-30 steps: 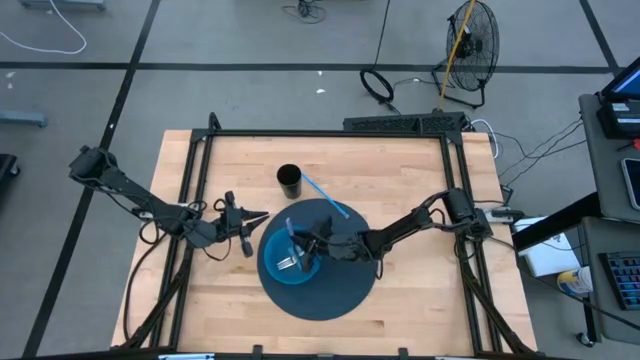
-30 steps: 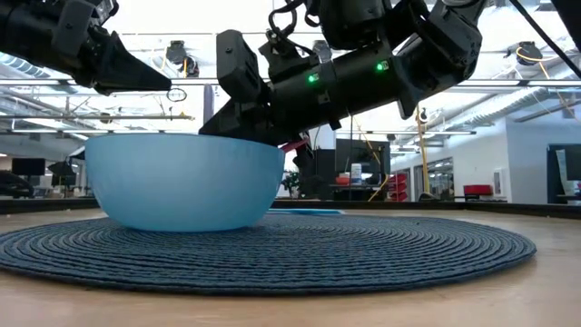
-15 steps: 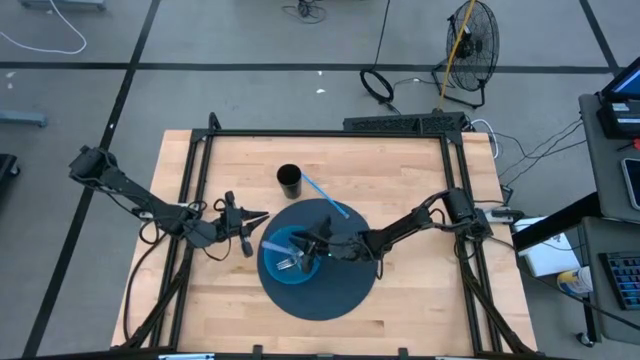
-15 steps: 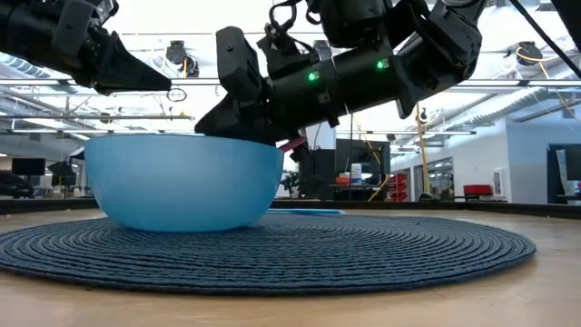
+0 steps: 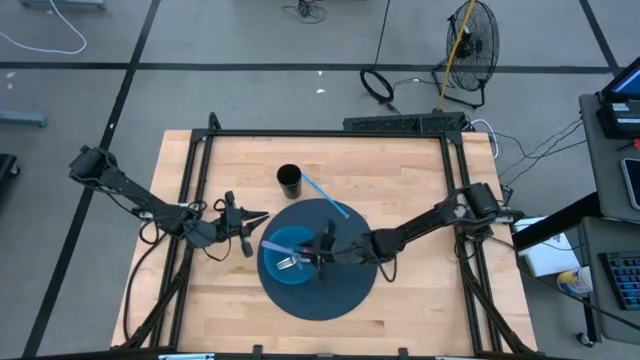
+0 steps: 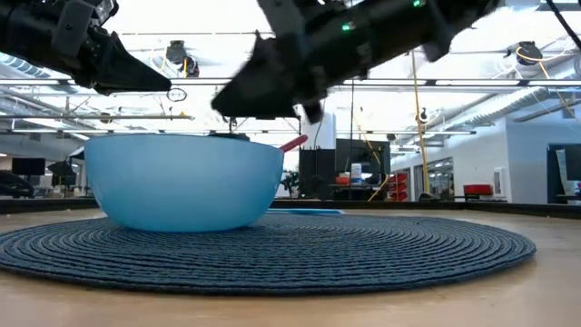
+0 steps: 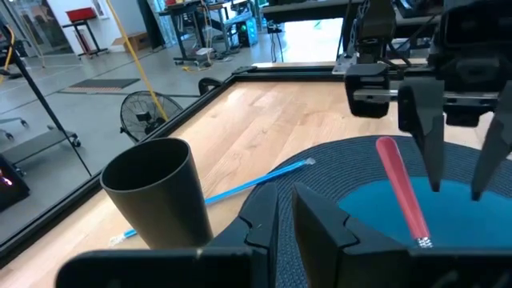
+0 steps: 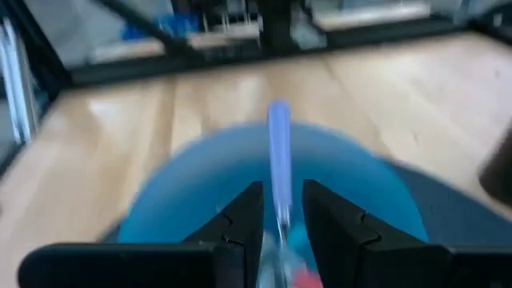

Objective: Pick & Place Utensil
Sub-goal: Adjust the pink fork in the blue bowl on the blue mat

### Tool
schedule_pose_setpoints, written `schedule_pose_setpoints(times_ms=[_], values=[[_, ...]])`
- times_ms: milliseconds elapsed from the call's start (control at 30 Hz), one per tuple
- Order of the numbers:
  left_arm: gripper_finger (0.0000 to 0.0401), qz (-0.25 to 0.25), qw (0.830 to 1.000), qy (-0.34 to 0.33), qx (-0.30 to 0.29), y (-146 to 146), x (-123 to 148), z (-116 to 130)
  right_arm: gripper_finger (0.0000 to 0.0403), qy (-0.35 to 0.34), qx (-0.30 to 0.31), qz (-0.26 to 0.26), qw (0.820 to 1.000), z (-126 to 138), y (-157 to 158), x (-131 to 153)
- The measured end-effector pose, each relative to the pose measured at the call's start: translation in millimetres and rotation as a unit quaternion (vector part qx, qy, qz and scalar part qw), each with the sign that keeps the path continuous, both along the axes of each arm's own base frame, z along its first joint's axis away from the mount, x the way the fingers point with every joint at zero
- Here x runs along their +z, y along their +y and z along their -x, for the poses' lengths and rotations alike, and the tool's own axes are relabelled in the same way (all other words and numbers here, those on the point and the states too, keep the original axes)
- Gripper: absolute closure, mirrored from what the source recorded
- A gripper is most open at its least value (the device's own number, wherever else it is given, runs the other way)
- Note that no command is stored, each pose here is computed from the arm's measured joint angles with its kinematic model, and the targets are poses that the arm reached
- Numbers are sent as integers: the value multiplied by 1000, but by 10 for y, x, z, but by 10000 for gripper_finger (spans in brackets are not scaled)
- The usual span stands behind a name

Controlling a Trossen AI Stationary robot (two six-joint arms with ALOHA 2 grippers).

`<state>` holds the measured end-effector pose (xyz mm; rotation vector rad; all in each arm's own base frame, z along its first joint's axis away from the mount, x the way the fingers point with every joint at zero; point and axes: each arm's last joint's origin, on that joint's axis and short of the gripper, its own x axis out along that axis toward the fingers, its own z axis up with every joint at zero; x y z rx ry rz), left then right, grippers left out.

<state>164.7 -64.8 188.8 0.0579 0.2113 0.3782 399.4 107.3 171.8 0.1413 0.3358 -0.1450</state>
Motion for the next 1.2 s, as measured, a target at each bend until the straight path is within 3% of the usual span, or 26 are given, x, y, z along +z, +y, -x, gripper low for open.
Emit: schedule_pose_setpoints(times_ms=[367,733,1200], values=[[355,-2,1000,2,0,1,-4,1,316,142,-15,-8,990,323,114,47],[355,-3,1000,4,0,1,-7,2,316,176,-75,6,982,390,34,-1],[355,-6,1000,15,-1,4,-30,8,316,174,-92,28,980,293,-265,16]])
